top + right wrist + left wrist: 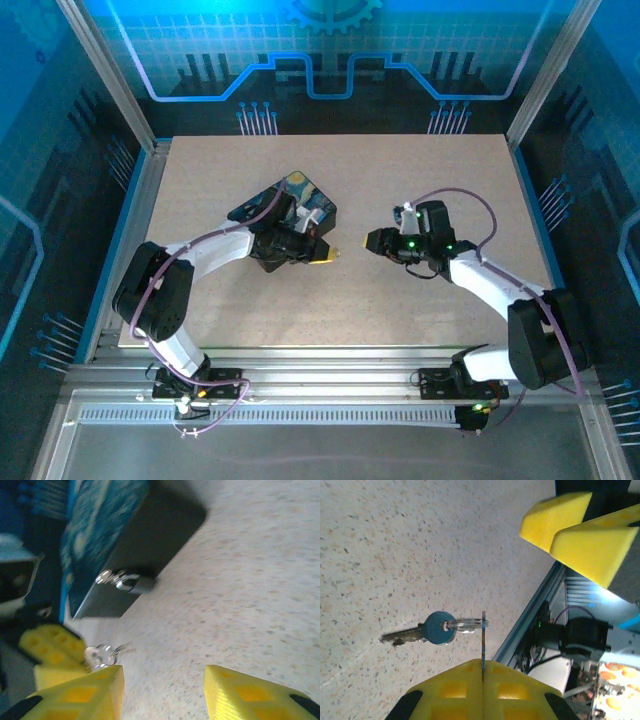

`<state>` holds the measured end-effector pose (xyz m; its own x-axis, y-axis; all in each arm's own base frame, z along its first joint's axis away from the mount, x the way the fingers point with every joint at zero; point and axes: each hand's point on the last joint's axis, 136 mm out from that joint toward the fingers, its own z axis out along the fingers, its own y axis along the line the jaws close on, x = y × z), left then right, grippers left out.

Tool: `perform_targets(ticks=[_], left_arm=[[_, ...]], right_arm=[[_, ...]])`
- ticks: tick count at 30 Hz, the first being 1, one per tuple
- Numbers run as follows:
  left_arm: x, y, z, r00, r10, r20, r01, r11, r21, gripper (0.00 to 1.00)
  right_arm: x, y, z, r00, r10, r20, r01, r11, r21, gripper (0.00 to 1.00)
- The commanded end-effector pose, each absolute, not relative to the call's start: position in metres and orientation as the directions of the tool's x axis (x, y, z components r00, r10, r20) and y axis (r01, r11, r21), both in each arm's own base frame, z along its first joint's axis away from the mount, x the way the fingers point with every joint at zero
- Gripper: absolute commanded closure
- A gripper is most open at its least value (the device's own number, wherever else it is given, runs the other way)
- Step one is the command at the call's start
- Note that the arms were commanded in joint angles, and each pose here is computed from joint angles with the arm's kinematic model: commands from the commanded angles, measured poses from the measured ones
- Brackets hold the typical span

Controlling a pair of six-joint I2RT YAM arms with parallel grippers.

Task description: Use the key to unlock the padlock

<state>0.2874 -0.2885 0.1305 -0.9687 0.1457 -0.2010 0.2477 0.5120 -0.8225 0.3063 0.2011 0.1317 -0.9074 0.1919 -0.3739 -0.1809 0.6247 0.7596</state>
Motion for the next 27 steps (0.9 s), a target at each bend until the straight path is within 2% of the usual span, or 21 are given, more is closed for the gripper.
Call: perform_targets(ticks=[1, 4, 7, 27], left_arm=[[0.273, -0.290, 0.143, -0.940, 0.256, -0.227, 0.324, 0.449, -0.833, 1.00], [0.273, -0.291, 0.146, -0.934, 0.279, -0.223, 0.331, 0.440, -0.835, 1.00], [0.272, -0.293, 0.150, -0.929, 0.290, -0.229, 0.338, 0.418, -0.843, 1.00], [0.272, -0.289, 0.170, -0.916, 0.288, -0.279, 0.371, 0.343, -0.863, 1.00]], right_arm=[[0.285, 0.230, 0.174, -0.831, -0.043, -0.555, -0.524, 0.393, 0.755, 0.54], [0.281, 0.239, 0.182, -0.808, -0.093, -0.582, -0.577, 0.324, 0.750, 0.53], [0.282, 0.247, 0.183, -0.794, -0.136, -0.592, -0.603, 0.304, 0.738, 0.53], [0.281, 0.279, 0.164, -0.808, -0.217, -0.548, -0.584, 0.169, 0.794, 0.72]])
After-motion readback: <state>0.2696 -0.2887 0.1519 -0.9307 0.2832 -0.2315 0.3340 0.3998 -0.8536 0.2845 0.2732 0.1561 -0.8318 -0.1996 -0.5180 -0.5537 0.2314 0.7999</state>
